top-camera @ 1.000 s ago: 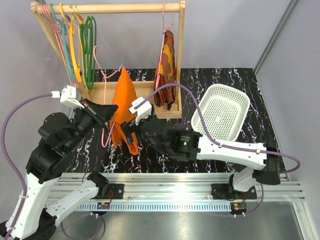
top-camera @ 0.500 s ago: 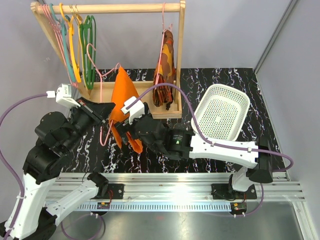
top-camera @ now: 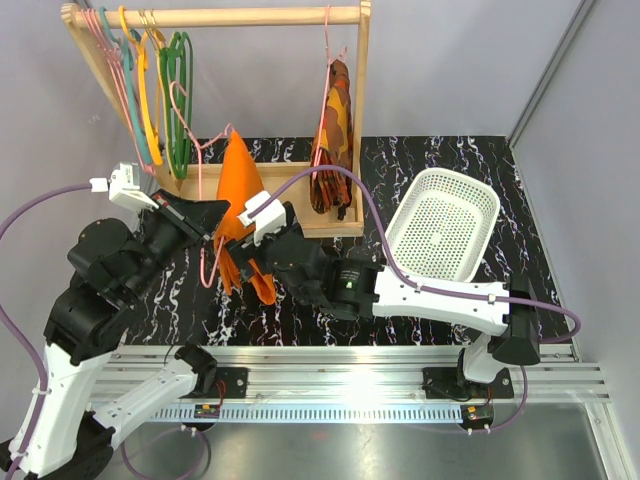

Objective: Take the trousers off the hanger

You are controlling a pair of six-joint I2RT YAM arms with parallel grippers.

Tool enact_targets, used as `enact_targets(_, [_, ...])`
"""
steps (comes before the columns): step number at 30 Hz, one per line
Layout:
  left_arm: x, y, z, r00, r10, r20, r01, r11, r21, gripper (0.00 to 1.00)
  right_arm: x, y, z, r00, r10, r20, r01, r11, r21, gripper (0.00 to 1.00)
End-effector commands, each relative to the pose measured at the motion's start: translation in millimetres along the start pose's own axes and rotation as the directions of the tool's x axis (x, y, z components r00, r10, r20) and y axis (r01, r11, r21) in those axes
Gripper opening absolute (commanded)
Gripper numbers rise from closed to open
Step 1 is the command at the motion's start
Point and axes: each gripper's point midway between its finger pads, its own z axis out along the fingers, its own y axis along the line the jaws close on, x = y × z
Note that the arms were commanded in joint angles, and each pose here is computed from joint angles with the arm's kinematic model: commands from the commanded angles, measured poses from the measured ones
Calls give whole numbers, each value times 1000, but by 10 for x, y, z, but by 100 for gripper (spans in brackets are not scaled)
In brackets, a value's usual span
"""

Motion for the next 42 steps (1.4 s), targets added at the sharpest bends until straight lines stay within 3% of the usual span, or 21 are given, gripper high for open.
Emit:
enact_targets(1, [-793,-769,-321,963,-89,254,13,958,287,0,-162,76,26,997,44,59,-43,999,-22,88])
enact_targets(4, [-800,-787,-306,964,-77,253,1,958,286,0,-134,175,14,994,85,68,-79,994,-76,89])
enact_targets(14, [-825,-806,-365,962,-70,265,-13,954,298,0,-26,20,85,996,48,76,-50,999,20,87])
enact_targets(19, [-836,-798,-393,961,-59,270,-24,956,292,0,1,12,72,999,5,48,-6,1000,13,82])
enact_targets(33, [-847,-770,-348,960,-44,275,-33,963,268,0,198,-82,42,994,-111,-25,111,994,4,82])
enact_targets(42, [-783,-734,-323,964,-49,260,-23,963,268,0,-135,-217,141,992,-104,77,100,994,53,83])
